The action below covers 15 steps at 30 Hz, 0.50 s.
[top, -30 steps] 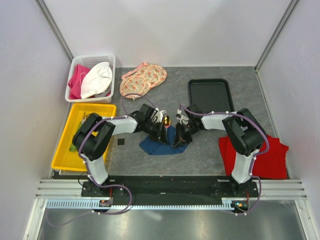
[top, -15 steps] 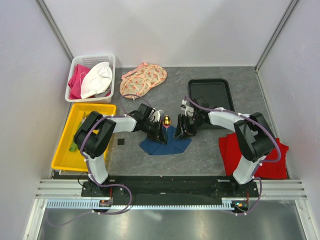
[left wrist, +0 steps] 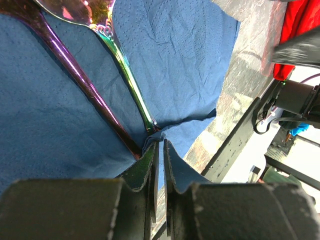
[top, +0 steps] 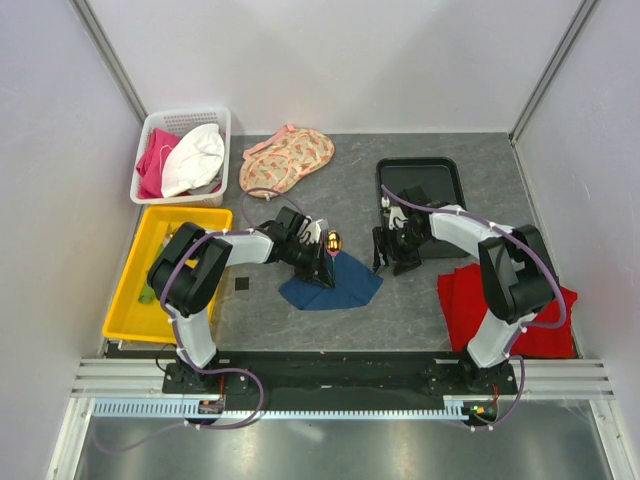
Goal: Place the utensils on the paper napkin and roll it up
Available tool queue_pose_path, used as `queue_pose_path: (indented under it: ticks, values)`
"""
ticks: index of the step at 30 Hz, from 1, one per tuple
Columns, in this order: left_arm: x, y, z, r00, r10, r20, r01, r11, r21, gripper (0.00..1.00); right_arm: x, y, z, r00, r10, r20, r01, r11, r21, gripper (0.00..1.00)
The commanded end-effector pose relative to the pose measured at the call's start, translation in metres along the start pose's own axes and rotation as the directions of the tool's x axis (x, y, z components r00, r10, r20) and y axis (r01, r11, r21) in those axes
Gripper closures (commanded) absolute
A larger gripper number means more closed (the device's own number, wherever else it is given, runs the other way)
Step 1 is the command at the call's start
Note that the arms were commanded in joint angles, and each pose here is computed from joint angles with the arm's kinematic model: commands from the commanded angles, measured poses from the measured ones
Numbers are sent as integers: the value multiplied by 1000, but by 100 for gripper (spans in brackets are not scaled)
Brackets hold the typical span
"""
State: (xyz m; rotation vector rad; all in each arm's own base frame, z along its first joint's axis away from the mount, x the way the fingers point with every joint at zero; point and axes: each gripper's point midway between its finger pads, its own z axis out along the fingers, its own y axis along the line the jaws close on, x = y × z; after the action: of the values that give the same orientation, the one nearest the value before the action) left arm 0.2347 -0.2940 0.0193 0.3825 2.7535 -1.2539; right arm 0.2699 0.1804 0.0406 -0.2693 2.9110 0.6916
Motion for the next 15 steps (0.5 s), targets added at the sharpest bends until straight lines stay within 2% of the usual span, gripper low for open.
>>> queue_pose_path:
  ticks: [1, 7, 15]
  values:
    - [-9, -4, 2, 1000, -12, 10, 12, 1000, 10, 86, 9, -6, 11, 997, 28, -71, -26, 999, 19, 26]
    - [-9, -3, 2, 1000, -11, 12, 10, 1000, 6, 86, 24, 17, 35, 978, 95, -184, -119, 985, -127, 25]
    - [-7, -2, 2, 1000, -14, 5, 14, 1000, 7, 86, 12, 54, 35, 981, 85, -176, -138, 938, -317, 28]
